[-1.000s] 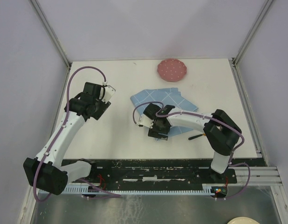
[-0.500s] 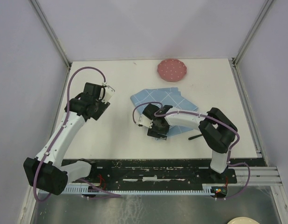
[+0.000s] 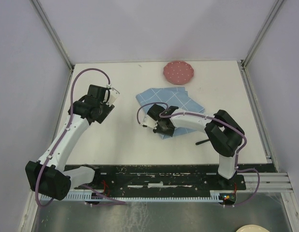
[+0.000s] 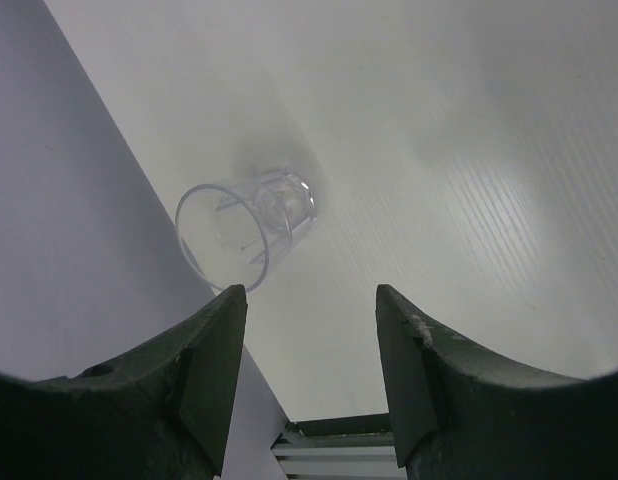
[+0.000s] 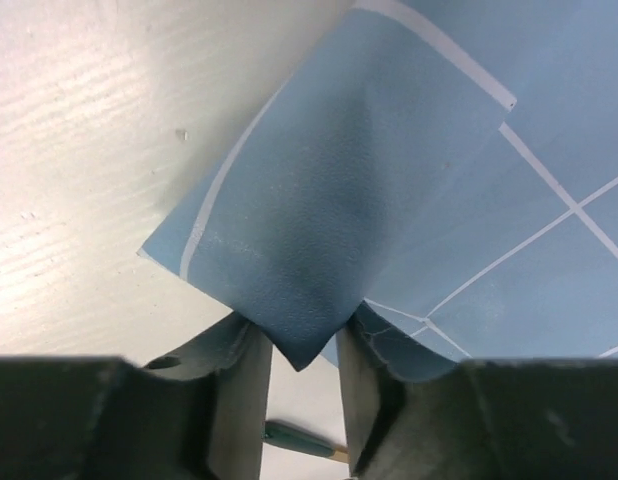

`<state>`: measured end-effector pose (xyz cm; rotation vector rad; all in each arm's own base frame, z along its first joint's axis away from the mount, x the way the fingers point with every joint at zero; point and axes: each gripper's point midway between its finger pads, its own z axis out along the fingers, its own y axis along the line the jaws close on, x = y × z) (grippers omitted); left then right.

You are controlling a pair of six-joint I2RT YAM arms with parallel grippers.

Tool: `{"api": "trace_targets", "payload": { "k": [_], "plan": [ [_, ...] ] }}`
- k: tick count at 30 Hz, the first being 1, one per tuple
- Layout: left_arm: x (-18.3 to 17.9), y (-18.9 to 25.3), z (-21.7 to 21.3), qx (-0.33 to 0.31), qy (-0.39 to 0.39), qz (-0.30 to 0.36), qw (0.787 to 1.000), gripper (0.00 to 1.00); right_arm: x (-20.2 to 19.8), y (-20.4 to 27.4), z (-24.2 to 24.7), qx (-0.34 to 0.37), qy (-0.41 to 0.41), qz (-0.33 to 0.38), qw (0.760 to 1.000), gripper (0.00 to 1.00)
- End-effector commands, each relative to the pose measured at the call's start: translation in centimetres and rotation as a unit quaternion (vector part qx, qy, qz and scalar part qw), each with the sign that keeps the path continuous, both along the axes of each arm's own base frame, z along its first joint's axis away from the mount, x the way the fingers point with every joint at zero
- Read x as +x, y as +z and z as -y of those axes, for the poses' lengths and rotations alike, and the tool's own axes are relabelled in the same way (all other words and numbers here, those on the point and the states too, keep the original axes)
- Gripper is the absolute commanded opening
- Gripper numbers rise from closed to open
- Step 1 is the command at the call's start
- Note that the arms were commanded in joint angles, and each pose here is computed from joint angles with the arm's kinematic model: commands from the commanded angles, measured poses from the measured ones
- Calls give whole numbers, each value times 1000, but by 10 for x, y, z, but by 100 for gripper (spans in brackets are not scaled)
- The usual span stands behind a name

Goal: Set the dinner table for one person
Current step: Fold the napkin at the center of the board.

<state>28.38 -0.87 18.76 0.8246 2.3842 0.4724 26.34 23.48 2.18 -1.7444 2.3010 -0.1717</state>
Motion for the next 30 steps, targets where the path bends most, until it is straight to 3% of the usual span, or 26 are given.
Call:
{"api": "trace_targets", "payload": {
  "k": [1,4,6,11,30],
  "plan": [
    [7,26,-2,8,-13,42,999,61,12,18,-19,33,-11,10,999,30],
    [6,29,-3,9,-14,46,999,61,11,28,-20,36,-16,6,999,27],
    [6,31,-3,8,-14,50,999,61,11,35,-20,37,-21,5,999,37],
    [9,39,-2,5,-17,63,998,61,12,45,-16,29,-20,14,999,50],
    [7,40,-4,12,-20,63,998,61,26,9,-20,5,-29,24,999,50]
  ]
}}
